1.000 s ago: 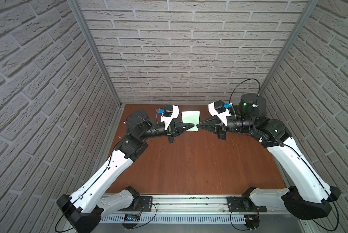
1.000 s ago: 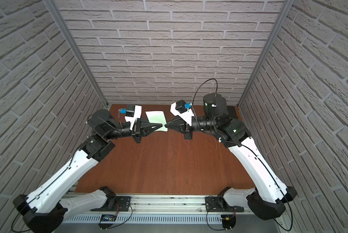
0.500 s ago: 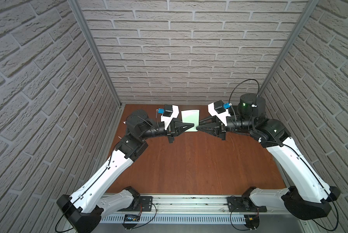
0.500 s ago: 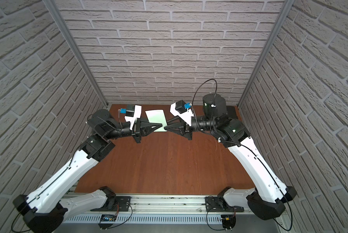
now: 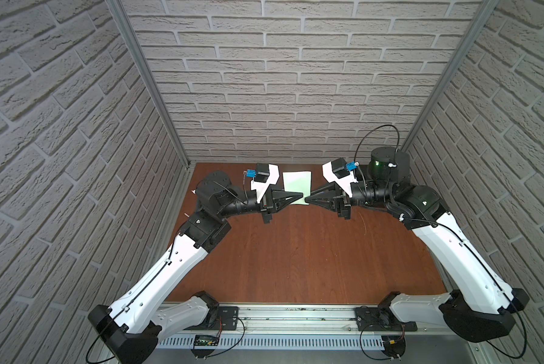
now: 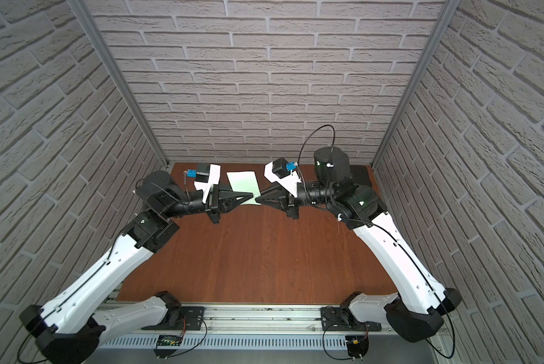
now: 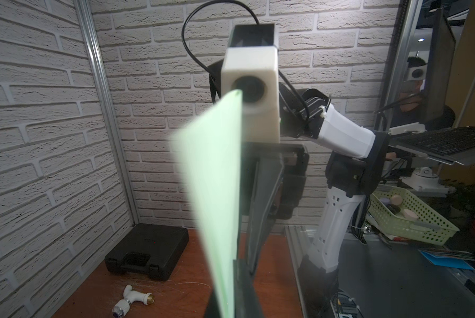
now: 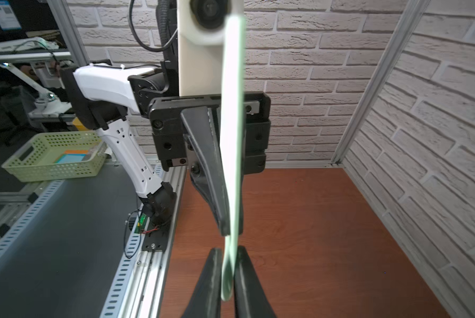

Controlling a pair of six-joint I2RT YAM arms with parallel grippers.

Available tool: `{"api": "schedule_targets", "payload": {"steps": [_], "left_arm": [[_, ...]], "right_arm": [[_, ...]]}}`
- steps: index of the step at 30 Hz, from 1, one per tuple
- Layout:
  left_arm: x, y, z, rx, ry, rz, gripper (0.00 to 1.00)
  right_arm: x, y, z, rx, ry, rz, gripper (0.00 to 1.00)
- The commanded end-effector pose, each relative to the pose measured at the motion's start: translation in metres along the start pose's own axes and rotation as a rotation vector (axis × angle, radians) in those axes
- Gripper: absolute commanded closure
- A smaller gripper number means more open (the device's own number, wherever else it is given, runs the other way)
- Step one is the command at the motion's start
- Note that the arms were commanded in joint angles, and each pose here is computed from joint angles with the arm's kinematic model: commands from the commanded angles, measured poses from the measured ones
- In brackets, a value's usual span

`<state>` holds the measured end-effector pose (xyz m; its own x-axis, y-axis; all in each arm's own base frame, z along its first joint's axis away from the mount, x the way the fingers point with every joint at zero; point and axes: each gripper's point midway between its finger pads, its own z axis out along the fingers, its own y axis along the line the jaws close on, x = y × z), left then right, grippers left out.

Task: Fold the square paper along the opposite sides
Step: Smooth out the paper.

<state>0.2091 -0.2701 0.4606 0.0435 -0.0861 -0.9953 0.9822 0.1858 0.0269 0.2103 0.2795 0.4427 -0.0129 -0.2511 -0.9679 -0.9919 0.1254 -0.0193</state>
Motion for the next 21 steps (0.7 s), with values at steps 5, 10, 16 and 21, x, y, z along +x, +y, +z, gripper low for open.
{"api": "schedule_targets", "payload": {"steps": [5,10,16,21], "left_arm": [[-0.023,-0.004,-0.005,-0.009,-0.051,0.071,1.00],[-0.022,-0.004,-0.006,-0.012,-0.047,0.069,1.00],[-0.020,-0.003,-0.005,-0.012,-0.043,0.064,1.00],[-0.011,-0.001,-0.004,-0.010,-0.027,0.038,1.00]], "right_arm": [[0.003,0.003,0.000,-0.007,-0.014,-0.008,0.97],[0.002,0.004,-0.001,-0.005,-0.017,-0.017,0.94],[-0.001,0.000,-0.003,0.027,-0.018,-0.030,0.70],[-0.021,0.000,-0.014,0.068,-0.041,-0.082,0.65]]}}
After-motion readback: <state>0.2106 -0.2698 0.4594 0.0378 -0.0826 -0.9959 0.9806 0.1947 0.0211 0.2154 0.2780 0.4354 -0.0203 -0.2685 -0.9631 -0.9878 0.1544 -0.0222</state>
